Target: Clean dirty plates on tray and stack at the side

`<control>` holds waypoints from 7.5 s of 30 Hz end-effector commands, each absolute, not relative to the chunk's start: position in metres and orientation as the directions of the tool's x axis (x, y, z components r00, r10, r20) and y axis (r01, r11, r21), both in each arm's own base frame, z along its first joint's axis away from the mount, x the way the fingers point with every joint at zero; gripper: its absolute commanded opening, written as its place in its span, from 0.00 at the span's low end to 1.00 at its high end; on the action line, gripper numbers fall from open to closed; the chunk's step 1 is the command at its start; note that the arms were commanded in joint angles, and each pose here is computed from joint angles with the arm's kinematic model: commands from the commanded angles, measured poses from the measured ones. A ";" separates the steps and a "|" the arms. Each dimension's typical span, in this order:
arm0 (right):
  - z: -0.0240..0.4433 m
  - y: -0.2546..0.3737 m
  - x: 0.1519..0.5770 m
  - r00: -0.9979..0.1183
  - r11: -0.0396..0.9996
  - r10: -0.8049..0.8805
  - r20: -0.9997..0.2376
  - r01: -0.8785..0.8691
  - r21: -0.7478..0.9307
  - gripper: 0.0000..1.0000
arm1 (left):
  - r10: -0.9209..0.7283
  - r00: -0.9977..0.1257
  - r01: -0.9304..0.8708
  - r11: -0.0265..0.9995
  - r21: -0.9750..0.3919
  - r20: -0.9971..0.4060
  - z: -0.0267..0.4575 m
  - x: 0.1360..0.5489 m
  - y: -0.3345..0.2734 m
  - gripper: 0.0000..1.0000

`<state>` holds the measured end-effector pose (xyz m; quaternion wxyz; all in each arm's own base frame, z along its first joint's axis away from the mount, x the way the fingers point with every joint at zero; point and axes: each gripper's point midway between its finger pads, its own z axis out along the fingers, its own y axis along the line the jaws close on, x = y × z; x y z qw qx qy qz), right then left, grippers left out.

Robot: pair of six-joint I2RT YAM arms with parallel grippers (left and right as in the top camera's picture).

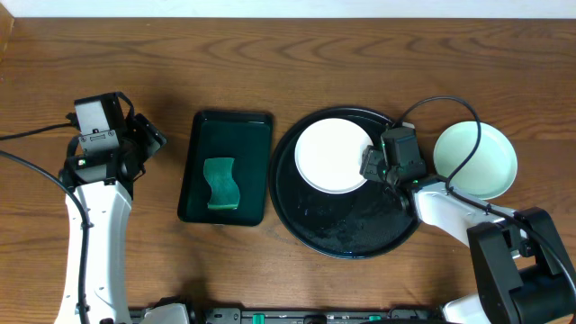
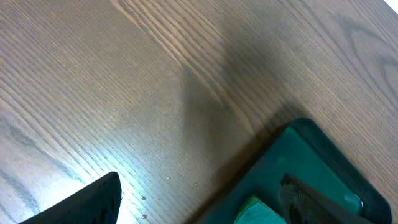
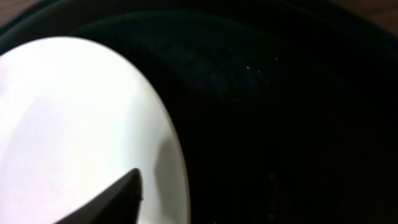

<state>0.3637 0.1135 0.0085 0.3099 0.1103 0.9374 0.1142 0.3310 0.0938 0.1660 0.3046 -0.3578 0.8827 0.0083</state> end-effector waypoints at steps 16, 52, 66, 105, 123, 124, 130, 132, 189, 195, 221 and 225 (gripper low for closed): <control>0.003 0.132 0.352 -0.793 0.961 0.230 -0.564 0.094 0.261 0.30 | -0.626 -0.546 -0.643 0.739 -0.200 -0.557 0.172 0.332 0.097 0.81; -0.003 0.118 0.346 -0.795 0.975 0.215 -0.568 0.139 0.175 0.01 | -0.626 -0.546 -0.643 0.739 -0.200 -0.557 0.172 0.332 0.097 0.81; -0.010 0.116 0.344 -0.806 0.976 0.211 -0.553 0.144 0.163 0.06 | -0.626 -0.546 -0.643 0.739 -0.200 -0.556 0.172 0.332 0.097 0.81; 0.141 0.104 0.340 -0.582 0.924 0.364 -0.727 0.126 0.361 0.01 | -0.626 -0.546 -0.643 0.739 -0.200 -0.557 0.172 0.332 0.097 0.81; 0.167 0.057 0.316 -0.541 0.935 0.340 -0.769 0.285 0.213 0.02 | -0.626 -0.546 -0.643 0.739 -0.200 -0.556 0.172 0.332 0.097 0.81; 0.169 0.053 0.314 -0.545 0.935 0.333 -0.770 0.300 0.192 0.02 | -0.626 -0.546 -0.643 0.739 -0.200 -0.556 0.172 0.332 0.097 0.81; 0.185 0.030 0.299 -0.584 0.929 0.273 -0.765 0.366 0.052 0.02 | -0.626 -0.546 -0.643 0.739 -0.200 -0.557 0.172 0.332 0.097 0.81; 0.191 0.023 0.294 -0.595 0.923 0.258 -0.761 0.385 0.012 0.01 | -0.626 -0.546 -0.643 0.739 -0.200 -0.556 0.172 0.332 0.097 0.81; 0.270 0.240 0.340 -0.411 0.183 -0.895 -0.172 0.014 -0.983 0.01 | -0.626 -0.546 -0.643 0.739 -0.200 -0.556 0.172 0.332 0.097 0.81; 0.270 0.234 0.345 -0.419 0.314 -0.850 -0.319 0.083 -0.946 0.01 | -0.626 -0.546 -0.643 0.739 -0.200 -0.557 0.172 0.332 0.097 0.81; 0.186 0.127 0.377 -0.532 0.826 -0.171 -0.829 0.381 -0.415 0.01 | -0.626 -0.546 -0.643 0.739 -0.200 -0.557 0.172 0.332 0.097 0.81; 0.151 0.106 0.373 -0.628 0.864 0.035 -0.777 0.410 -0.293 0.01 | -0.626 -0.546 -0.643 0.739 -0.200 -0.557 0.172 0.332 0.097 0.81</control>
